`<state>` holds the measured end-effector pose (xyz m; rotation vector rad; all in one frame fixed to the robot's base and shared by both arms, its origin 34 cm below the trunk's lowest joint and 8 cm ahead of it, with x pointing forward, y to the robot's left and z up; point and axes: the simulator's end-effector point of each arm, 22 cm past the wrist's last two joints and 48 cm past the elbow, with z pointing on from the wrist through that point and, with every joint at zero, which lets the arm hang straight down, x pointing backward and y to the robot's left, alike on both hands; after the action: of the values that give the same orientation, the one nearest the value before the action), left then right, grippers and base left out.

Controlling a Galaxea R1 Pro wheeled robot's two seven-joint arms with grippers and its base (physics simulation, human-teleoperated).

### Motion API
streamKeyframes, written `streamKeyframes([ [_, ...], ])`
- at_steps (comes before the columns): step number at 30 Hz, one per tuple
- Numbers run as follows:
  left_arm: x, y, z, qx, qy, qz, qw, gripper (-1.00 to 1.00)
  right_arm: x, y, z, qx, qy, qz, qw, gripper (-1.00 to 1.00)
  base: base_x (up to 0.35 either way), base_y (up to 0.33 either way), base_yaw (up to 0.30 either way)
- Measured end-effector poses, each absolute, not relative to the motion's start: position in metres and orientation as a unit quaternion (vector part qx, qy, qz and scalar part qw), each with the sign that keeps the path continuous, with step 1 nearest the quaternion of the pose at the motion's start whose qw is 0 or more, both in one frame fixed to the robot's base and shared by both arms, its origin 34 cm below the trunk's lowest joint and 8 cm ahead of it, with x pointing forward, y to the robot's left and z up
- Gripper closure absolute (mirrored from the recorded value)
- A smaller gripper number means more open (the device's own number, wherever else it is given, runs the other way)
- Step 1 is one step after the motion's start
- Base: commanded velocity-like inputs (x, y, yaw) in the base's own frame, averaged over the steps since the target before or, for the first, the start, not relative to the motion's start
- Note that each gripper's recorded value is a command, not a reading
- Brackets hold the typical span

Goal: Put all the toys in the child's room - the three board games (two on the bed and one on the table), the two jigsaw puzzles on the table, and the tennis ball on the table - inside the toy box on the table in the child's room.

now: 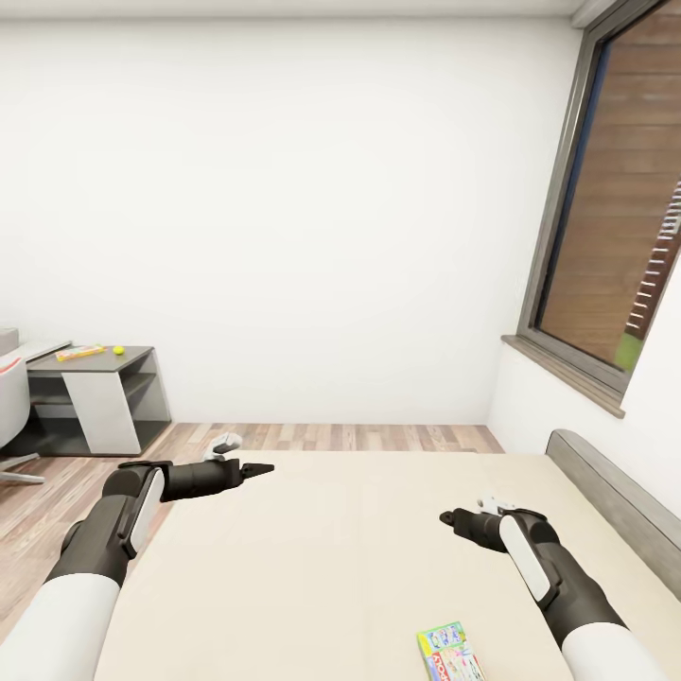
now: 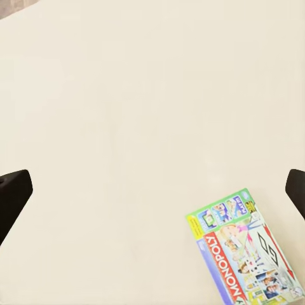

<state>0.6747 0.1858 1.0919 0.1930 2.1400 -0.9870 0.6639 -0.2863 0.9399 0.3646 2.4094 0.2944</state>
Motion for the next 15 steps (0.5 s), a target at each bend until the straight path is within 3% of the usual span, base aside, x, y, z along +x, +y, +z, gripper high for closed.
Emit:
streamKeyframes([
  [15,0.676,0.185,1.082,0.072,0.84,-0.388,0.371,-1.0,0.658,-0.286,0.921,0.139,0.932,0.105,0.317,-1.0,0.0,0.0,0.0],
])
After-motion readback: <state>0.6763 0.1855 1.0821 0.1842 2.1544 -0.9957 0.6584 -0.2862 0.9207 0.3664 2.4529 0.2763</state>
